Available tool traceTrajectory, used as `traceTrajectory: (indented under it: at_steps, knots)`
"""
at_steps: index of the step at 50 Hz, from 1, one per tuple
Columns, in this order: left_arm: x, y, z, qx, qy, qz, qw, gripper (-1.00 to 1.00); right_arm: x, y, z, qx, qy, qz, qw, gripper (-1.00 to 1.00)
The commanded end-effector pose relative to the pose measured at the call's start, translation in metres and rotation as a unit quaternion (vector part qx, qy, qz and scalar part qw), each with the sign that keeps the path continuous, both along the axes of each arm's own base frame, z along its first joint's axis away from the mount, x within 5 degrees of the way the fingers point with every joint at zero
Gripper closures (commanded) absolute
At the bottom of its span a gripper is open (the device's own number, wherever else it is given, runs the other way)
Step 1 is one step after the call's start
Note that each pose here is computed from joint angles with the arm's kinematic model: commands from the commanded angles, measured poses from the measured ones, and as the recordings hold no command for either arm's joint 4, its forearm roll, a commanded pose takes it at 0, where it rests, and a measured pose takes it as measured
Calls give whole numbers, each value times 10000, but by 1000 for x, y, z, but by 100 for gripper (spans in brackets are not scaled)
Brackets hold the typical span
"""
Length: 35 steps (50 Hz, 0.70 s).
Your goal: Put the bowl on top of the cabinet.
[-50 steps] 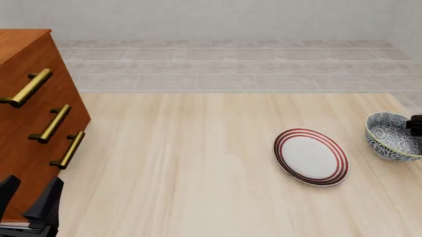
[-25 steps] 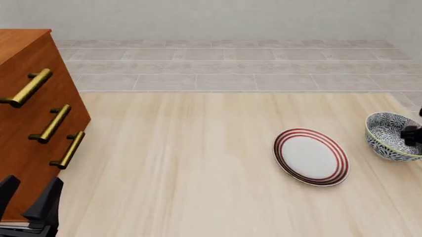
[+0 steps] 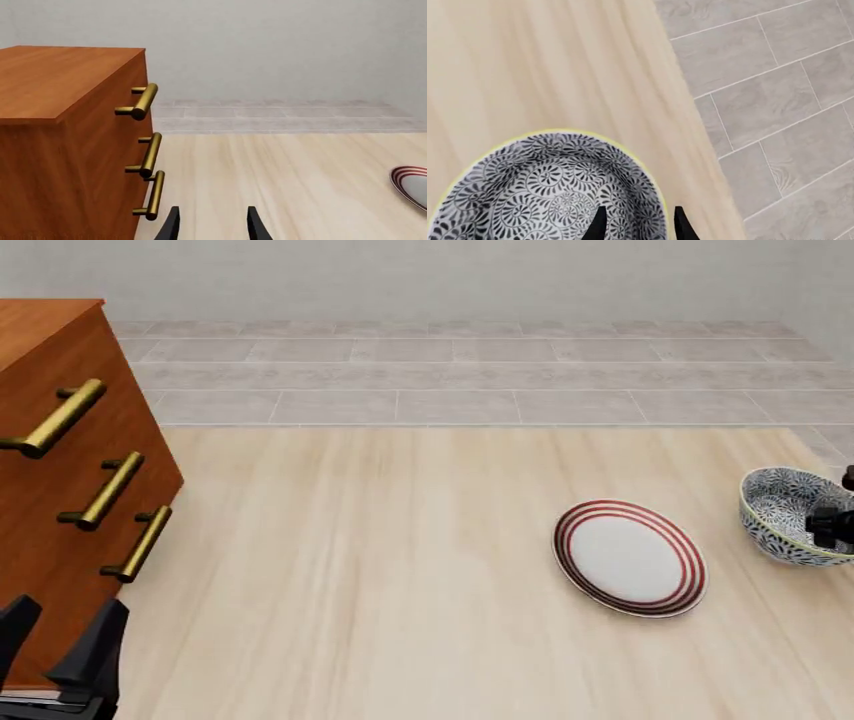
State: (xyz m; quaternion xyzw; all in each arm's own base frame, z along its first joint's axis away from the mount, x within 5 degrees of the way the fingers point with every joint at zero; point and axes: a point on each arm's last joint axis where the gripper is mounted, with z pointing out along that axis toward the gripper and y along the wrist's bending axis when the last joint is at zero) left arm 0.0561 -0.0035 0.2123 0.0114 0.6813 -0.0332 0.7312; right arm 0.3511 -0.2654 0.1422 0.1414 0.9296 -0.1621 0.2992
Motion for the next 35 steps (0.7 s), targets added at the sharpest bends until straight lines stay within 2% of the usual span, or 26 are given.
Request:
traceTrajectory:
  at_steps: [1,16,35]
  knots:
    - [0,0,0,-9,2,0,10000,-100,-1,-1,-2,12,29,-6,10000,100]
    - [0,0,0,-15,1,-11,10000,-100,-1,9,17,-30,-113,23,9999,100]
    - [0,0,0,-26,-6,-32,10000,-100,-7,24,71,-252,-653,-14,9975,100]
